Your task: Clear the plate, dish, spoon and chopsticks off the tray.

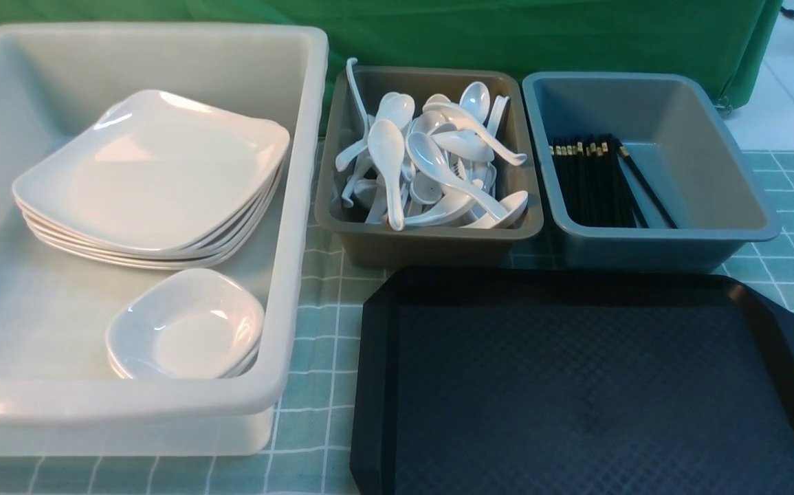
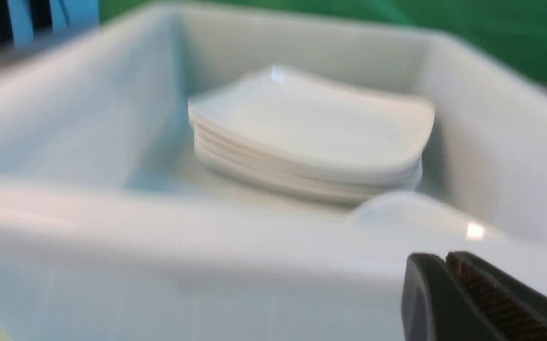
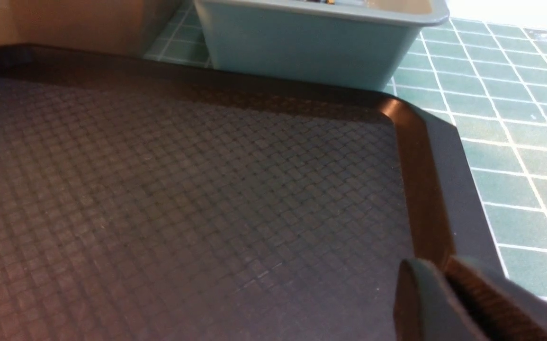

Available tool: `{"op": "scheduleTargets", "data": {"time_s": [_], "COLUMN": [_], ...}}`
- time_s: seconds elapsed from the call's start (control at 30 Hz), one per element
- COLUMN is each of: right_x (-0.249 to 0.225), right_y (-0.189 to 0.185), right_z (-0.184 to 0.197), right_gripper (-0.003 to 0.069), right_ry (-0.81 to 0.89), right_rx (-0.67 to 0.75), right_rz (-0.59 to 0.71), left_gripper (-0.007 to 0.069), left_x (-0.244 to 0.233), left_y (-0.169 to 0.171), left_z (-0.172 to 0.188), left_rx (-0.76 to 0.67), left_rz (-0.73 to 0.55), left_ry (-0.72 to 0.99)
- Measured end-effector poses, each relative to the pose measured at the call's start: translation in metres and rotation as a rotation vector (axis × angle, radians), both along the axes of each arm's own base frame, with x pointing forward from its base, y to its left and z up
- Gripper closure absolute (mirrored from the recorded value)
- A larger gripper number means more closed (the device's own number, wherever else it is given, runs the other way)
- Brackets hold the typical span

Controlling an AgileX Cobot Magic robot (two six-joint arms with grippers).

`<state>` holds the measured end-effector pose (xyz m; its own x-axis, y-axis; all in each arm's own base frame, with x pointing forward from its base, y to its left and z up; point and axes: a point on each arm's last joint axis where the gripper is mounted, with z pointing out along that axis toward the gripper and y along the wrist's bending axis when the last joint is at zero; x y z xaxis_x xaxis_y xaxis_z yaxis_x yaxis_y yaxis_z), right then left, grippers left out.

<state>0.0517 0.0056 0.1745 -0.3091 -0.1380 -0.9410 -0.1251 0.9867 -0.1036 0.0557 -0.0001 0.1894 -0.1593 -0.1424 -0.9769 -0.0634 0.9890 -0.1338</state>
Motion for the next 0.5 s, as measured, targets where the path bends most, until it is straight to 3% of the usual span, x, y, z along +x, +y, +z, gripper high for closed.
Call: {"op": "scheduleTargets", "data": {"time_s": [0.5], "right_x": [-0.0001], "right_y": [0.0], "right_z": [0.0001], "right_gripper": [0.051], "right_ry": [-0.002], "right_rx": [0.0], "right_rz": [0.0], "left_gripper": [0.061], "left_x": [-0.0001], "left_y": [-0.0005], "left_z": [-0.0024], "left_rx": [-0.013], "left_rz": [-0.003], "left_ry": [0.014]}}
